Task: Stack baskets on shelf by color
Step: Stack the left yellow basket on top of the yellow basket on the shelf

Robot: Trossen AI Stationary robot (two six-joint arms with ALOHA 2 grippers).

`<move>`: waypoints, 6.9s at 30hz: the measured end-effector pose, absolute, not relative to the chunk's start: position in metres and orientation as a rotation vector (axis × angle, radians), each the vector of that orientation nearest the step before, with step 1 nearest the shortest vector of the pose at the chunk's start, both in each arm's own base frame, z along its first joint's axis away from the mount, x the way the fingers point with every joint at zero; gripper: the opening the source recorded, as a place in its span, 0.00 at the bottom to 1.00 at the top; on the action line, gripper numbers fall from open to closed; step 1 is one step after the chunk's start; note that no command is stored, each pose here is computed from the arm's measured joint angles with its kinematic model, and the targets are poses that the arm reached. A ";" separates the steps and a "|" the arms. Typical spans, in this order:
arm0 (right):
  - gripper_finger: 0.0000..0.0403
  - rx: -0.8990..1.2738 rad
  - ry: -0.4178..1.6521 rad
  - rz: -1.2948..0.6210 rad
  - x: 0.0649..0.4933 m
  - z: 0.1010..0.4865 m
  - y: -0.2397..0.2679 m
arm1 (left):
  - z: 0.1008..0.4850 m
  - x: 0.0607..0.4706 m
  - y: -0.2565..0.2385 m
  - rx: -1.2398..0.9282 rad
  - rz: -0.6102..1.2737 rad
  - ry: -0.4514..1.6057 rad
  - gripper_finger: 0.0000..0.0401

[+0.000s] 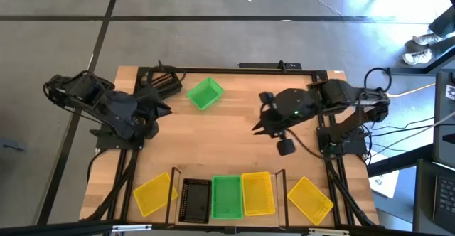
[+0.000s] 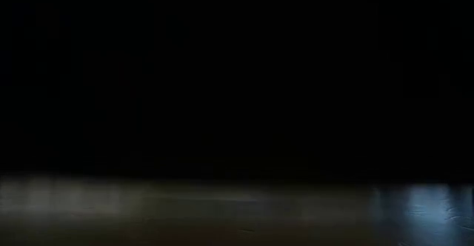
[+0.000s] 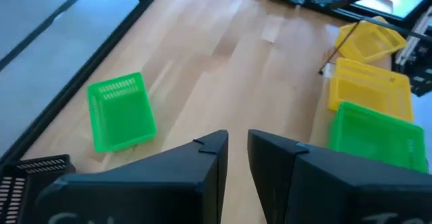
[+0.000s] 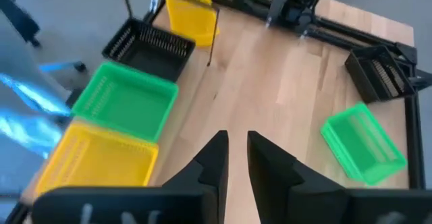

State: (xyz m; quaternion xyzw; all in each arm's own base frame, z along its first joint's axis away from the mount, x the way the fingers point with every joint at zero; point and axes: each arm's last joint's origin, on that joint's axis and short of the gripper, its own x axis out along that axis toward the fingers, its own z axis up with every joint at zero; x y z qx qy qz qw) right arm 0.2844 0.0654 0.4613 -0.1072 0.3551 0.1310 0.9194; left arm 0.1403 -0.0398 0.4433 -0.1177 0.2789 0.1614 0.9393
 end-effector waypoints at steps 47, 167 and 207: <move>0.14 -0.216 0.788 0.017 0.238 0.478 -0.041 | 0.310 0.136 0.114 -1.002 1.038 0.771 0.12; 0.14 -0.279 0.698 0.054 0.242 0.485 -0.045 | 0.271 0.144 -0.104 -0.741 0.455 1.341 0.00; 0.14 -0.432 0.631 -0.104 0.335 0.453 -0.065 | 0.337 0.185 -0.006 -0.089 1.090 0.502 0.00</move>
